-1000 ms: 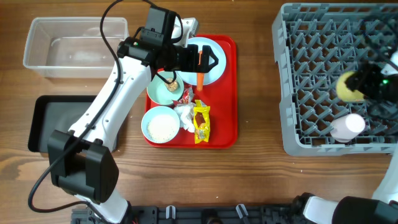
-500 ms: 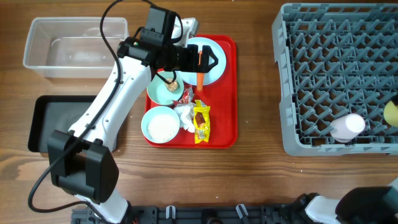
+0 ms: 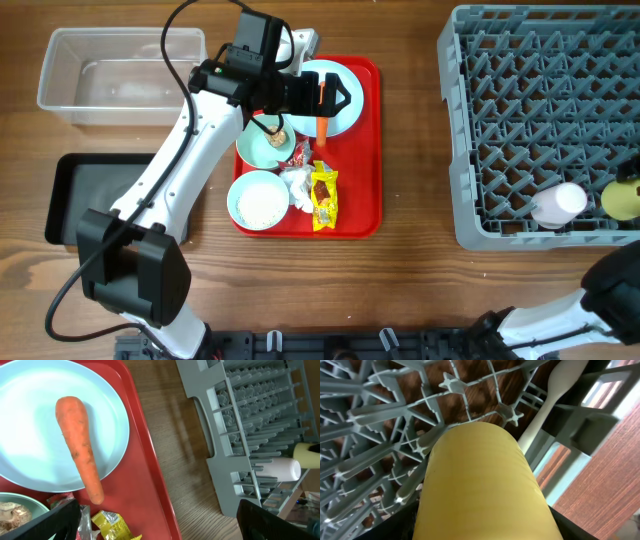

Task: Sort waste into correct bins and load items into the dishwasher rack
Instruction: 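Carry the yellow cup into the rack and release it with the right gripper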

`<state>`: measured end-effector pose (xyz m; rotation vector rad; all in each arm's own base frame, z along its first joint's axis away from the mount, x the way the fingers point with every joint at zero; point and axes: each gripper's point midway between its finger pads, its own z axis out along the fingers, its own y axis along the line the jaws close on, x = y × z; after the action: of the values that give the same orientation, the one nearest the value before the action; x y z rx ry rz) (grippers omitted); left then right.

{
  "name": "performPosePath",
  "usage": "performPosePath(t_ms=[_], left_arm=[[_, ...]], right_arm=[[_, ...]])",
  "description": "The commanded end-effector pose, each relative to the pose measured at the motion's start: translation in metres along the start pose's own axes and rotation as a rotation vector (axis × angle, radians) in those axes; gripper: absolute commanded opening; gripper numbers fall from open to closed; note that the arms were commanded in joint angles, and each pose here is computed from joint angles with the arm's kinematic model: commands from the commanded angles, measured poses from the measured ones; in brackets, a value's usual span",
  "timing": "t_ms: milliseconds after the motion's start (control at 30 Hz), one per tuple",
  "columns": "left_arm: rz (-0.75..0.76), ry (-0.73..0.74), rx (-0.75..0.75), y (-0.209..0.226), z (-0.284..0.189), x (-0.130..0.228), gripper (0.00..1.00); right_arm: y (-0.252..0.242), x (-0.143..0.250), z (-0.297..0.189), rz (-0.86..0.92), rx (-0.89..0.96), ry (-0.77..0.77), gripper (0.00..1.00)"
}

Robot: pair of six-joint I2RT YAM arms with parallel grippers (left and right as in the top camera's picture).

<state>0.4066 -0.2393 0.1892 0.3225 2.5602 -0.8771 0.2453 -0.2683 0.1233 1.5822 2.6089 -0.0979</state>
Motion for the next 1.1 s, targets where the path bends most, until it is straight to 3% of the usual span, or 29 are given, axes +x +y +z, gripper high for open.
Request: performPosePath(t_ms=[0, 233, 267, 367, 400, 600, 833, 967, 1067], left_arm=[[0.009, -0.011, -0.006, 0.001, -0.003, -0.004, 1.00], [0.009, -0.011, -0.006, 0.001, -0.003, -0.004, 1.00], [0.009, -0.011, -0.006, 0.001, -0.003, -0.004, 1.00], [0.009, -0.011, -0.006, 0.001, -0.003, -0.004, 1.00], [0.009, -0.011, -0.006, 0.001, -0.003, -0.004, 1.00], [0.009, -0.011, -0.006, 0.001, -0.003, -0.004, 1.00], [0.009, -0.011, -0.006, 0.001, -0.003, -0.004, 1.00], [0.009, -0.011, -0.006, 0.001, -0.003, -0.004, 1.00], [0.009, -0.012, -0.006, 0.001, -0.003, -0.004, 1.00]], right_arm=[[-0.005, -0.004, 0.011, 0.012, 0.039, 0.015, 0.52], [-0.009, 0.009, 0.036, 0.013, 0.058, 0.043, 0.53], [-0.009, 0.010, 0.038, 0.014, 0.058, 0.046, 0.56], [-0.009, 0.009, 0.038, 0.017, 0.056, 0.043, 0.92], [-0.007, 0.009, 0.038, 0.017, 0.047, 0.045, 0.98], [0.000, 0.010, 0.034, 0.019, 0.002, 0.050, 1.00], [0.019, 0.006, -0.078, 0.002, -0.182, -0.182, 1.00], [0.054, 0.045, -0.163, -0.145, -0.366, -0.377, 1.00], [0.089, 0.082, -0.198, -0.329, -0.442, -0.460, 1.00]])
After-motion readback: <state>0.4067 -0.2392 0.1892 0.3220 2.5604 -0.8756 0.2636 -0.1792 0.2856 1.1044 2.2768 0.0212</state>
